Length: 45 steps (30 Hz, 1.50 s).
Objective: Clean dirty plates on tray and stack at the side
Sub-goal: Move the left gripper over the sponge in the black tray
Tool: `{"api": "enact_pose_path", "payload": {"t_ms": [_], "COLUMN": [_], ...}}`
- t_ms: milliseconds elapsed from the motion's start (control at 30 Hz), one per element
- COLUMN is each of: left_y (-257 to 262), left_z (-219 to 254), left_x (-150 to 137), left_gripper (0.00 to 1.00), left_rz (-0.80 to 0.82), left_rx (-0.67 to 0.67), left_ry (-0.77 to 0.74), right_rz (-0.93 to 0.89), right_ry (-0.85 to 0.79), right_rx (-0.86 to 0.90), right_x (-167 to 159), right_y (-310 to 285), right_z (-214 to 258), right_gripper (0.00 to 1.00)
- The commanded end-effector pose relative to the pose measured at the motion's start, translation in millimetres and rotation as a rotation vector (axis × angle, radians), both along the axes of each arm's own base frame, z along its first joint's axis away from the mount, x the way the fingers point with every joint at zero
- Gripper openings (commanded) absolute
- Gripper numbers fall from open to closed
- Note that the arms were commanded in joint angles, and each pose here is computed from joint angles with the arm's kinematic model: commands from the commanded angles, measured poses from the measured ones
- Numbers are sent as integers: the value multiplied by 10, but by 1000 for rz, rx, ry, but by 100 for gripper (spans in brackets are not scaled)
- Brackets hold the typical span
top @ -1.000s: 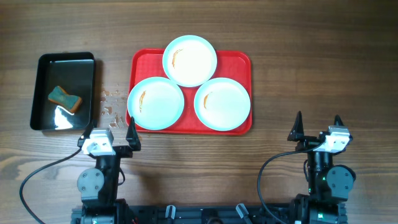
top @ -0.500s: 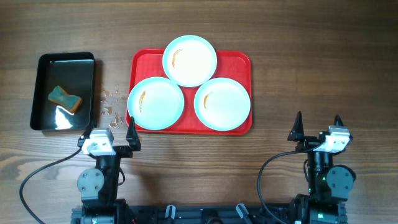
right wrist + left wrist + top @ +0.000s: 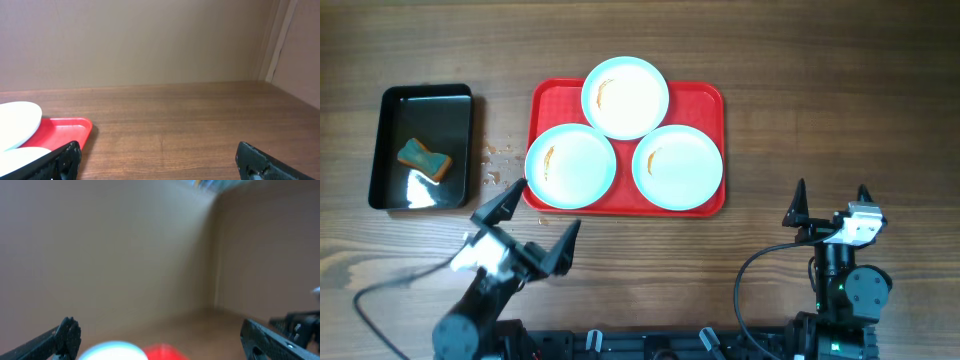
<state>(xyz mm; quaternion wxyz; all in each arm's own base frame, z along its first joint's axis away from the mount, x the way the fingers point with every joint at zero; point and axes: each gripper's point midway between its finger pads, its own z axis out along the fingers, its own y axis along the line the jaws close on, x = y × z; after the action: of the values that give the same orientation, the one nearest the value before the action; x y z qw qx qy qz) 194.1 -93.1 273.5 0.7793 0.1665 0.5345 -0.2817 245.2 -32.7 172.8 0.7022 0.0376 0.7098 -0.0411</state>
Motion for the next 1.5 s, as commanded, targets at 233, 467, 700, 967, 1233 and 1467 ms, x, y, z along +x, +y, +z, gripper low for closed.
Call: {"api": "enact_pose_path", "payload": {"t_ms": [233, 467, 700, 967, 1233, 1467], "left_y": [487, 736, 565, 1383, 2288, 2557], "left_z": [397, 315, 56, -59, -606, -1181], "left_x": [264, 778, 1169, 1533, 1800, 1853], "left_gripper": [100, 100, 100, 100, 100, 100], "left_rz": [312, 430, 292, 733, 1007, 1062], "left_rx": [-40, 33, -9, -74, -182, -241], "left_ry": [198, 767, 990, 1277, 1521, 1666], "right_rz": [-20, -20, -20, -20, -20, -20], "right_ry": [-1, -1, -1, -1, 0, -1], "right_rx": [-18, -18, -18, -17, -18, -17], "right_x": [-6, -6, -6, -6, -6, -6], "right_y": [-39, -39, -39, -39, -39, -39], "right_z": [3, 3, 3, 3, 3, 3], "right_gripper": [100, 100, 100, 100, 100, 100]}}
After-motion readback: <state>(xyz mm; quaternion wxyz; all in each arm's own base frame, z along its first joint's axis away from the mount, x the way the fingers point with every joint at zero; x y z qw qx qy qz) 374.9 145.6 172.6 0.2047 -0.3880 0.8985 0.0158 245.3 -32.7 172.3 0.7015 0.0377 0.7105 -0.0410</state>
